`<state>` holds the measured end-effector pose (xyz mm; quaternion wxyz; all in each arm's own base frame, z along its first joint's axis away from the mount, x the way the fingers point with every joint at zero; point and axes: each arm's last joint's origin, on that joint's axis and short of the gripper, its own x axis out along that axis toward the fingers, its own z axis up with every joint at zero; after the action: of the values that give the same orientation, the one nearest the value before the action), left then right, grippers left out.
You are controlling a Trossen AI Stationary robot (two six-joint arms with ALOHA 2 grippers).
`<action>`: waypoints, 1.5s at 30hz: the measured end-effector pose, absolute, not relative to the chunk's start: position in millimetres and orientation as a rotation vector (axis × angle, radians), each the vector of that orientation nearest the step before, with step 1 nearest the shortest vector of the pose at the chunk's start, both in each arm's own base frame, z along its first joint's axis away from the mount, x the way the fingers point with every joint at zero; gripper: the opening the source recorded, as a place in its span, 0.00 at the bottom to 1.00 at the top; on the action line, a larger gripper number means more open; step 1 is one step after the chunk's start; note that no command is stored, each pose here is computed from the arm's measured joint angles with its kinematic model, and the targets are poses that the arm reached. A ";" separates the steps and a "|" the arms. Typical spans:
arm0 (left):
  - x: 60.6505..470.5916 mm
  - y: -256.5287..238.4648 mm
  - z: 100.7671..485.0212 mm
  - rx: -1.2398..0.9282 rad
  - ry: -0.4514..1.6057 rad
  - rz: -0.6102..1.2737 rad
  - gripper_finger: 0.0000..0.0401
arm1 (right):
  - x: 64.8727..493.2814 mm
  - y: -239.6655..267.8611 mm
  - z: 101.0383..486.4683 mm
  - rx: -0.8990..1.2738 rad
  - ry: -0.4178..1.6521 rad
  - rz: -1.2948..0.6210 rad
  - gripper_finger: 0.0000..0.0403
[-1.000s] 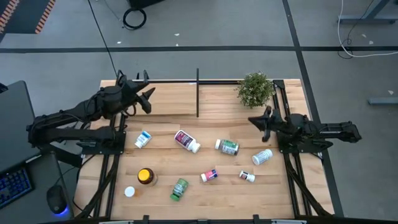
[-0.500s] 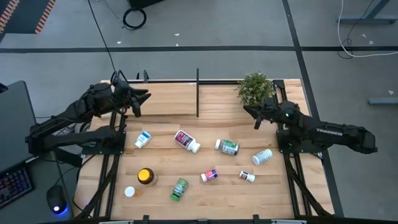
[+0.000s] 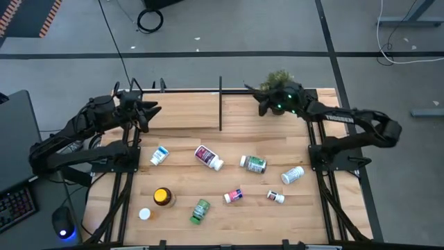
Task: Pick and place medicine bottles onto shelf by color
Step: Adjust the green plant on the table
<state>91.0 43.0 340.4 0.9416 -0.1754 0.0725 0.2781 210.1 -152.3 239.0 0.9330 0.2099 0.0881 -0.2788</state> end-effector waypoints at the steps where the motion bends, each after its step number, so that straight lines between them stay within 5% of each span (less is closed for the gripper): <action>1: 92.3 42.7 339.9 -0.358 0.155 0.558 0.44 | 214.2 -154.7 242.4 0.449 0.171 -0.553 0.06; 15: 163.9 62.6 315.6 -0.400 0.380 0.521 0.73 | 198.7 -146.9 287.2 0.561 0.105 -0.298 0.06; 31: 158.4 33.5 356.7 -0.497 0.326 0.373 0.64 | 189.8 -123.8 332.8 0.396 -0.179 -0.157 0.06; 45: 159.5 34.4 358.5 -0.485 0.291 0.431 0.57 | 195.5 -130.9 325.6 0.241 -0.150 -0.263 0.06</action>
<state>159.5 34.4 358.5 0.9375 -0.2375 0.1422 0.2108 195.5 -130.9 325.6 0.9813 0.1197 -0.0746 -0.1306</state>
